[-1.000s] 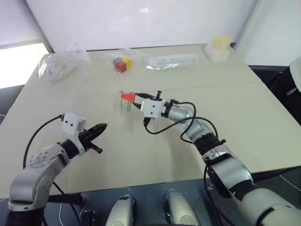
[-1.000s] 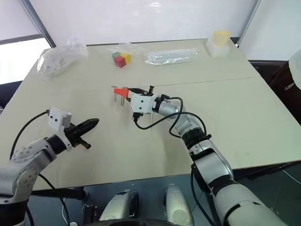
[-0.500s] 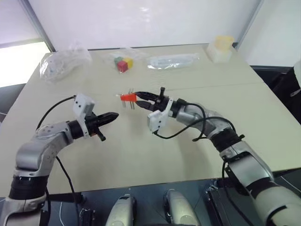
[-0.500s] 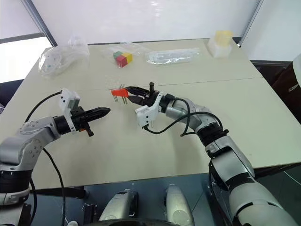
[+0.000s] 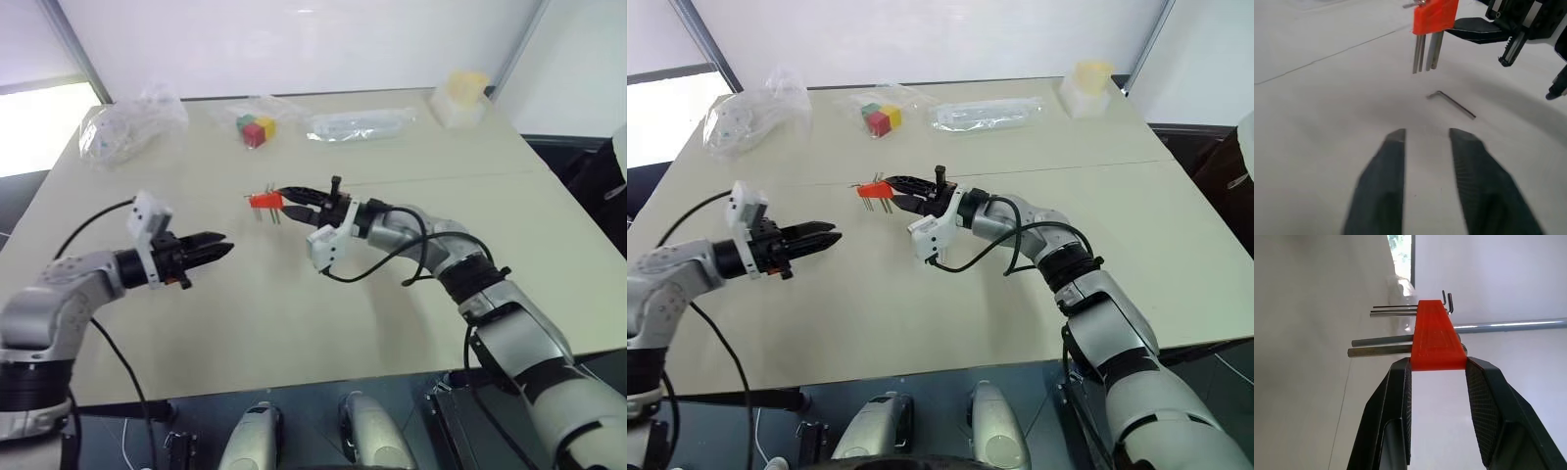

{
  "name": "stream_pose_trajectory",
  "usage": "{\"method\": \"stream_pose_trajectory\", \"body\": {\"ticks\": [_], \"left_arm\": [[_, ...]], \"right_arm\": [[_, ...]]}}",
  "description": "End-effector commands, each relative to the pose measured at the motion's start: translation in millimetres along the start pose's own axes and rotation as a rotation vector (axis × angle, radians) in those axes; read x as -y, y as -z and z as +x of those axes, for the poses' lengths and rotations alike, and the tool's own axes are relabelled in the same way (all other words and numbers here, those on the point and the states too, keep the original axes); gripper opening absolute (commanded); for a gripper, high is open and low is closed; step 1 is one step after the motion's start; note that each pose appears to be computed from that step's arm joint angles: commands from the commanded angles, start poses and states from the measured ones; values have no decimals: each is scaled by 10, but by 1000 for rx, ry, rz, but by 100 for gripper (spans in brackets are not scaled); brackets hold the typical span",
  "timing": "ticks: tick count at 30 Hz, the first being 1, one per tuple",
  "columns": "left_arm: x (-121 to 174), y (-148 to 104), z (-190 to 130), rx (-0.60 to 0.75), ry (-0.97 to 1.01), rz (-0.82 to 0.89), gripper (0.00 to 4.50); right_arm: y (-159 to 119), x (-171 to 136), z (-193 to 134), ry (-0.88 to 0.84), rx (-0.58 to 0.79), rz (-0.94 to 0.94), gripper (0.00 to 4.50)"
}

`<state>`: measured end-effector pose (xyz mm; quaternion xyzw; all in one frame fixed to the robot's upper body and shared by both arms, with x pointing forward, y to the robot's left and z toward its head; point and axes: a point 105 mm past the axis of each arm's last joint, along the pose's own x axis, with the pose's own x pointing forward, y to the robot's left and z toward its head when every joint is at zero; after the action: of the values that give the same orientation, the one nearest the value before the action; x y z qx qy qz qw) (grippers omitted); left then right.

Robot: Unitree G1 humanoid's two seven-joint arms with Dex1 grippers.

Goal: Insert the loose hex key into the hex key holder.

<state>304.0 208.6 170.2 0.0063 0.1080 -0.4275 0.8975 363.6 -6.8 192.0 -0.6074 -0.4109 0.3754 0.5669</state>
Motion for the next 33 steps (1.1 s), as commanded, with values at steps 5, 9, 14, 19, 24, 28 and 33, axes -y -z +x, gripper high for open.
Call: {"method": "stream_pose_trajectory", "body": {"ticks": [5, 9, 14, 19, 24, 28, 33], "left_arm": [[-37, -280, 9, 75, 65, 68, 422], [15, -394, 119, 90, 137, 114, 422], [10, -404, 165, 91, 155, 126, 422], [30, -410, 197, 109, 180, 102, 422], [61, -478, 208, 142, 188, 88, 422], [121, -545, 232, 159, 201, 89, 422], [164, -632, 242, 196, 214, 74, 422]], "right_arm": [[-139, 203, 63, 3, 74, 18, 103], [-284, 294, 67, -9, 144, 46, 103], [-365, 446, 61, 28, 178, 55, 103], [-438, 618, 51, 82, 206, 56, 103], [-412, 605, 46, 68, 191, 63, 103], [-413, 583, 46, 52, 193, 71, 103], [-418, 546, 39, 32, 198, 81, 103]]}}
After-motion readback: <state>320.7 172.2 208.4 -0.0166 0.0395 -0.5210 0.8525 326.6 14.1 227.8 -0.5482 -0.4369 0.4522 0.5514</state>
